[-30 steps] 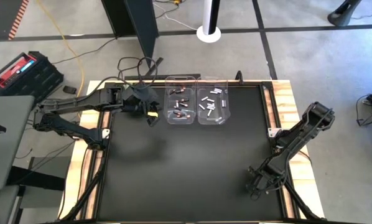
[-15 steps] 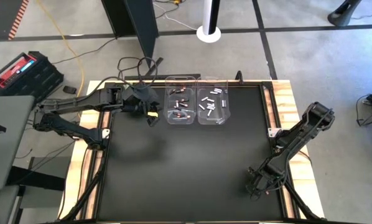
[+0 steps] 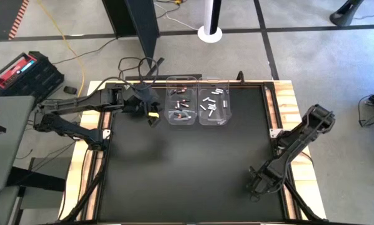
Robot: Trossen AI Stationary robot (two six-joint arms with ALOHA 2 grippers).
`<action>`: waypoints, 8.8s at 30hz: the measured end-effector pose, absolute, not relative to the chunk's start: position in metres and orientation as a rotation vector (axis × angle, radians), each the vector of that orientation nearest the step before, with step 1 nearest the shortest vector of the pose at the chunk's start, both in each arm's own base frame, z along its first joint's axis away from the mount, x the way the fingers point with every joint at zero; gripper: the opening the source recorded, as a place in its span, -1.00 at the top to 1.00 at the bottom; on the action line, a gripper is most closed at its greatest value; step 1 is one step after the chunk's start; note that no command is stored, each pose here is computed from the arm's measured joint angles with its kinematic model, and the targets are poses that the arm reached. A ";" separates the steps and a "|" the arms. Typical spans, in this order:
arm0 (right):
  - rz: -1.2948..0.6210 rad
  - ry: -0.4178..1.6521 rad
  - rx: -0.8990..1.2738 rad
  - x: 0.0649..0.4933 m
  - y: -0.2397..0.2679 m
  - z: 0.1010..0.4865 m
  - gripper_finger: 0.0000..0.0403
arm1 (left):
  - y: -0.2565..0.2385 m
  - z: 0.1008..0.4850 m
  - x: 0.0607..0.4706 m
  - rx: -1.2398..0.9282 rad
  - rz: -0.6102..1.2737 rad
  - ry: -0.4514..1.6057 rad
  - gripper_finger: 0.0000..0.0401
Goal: Sort batteries
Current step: Put the small black battery into the left transparent bin, then return to Home Position
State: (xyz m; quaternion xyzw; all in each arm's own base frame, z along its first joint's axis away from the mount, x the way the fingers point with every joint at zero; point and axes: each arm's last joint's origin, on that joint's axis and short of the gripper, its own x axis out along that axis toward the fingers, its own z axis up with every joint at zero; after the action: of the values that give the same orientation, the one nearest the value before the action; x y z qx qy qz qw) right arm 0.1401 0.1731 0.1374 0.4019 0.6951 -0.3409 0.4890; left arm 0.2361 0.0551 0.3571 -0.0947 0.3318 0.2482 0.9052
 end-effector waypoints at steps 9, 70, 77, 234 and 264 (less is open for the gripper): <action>-0.818 1.584 1.002 0.161 0.167 0.149 0.76 | 0.055 0.357 0.236 -0.184 0.508 0.688 0.40; -0.434 0.958 0.381 0.444 -0.207 0.256 0.76 | 0.076 0.353 0.242 -0.162 0.600 0.678 0.40; -0.391 1.132 0.351 0.460 -0.215 0.208 0.76 | 0.079 0.347 0.247 -0.208 0.622 0.691 0.40; -0.008 0.155 0.275 0.096 0.007 0.172 0.46 | 0.008 0.168 0.097 -0.183 0.094 -0.038 0.40; 0.006 0.068 0.178 0.103 0.007 0.161 0.46 | 0.008 0.173 0.096 -0.183 0.096 -0.043 0.40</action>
State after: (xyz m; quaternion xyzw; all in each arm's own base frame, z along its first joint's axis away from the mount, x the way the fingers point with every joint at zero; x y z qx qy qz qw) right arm 0.1034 0.0067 0.1605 0.0888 0.0340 0.0031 0.9955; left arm 0.0961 0.0079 0.1730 -0.0913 -0.0217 0.0478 0.9944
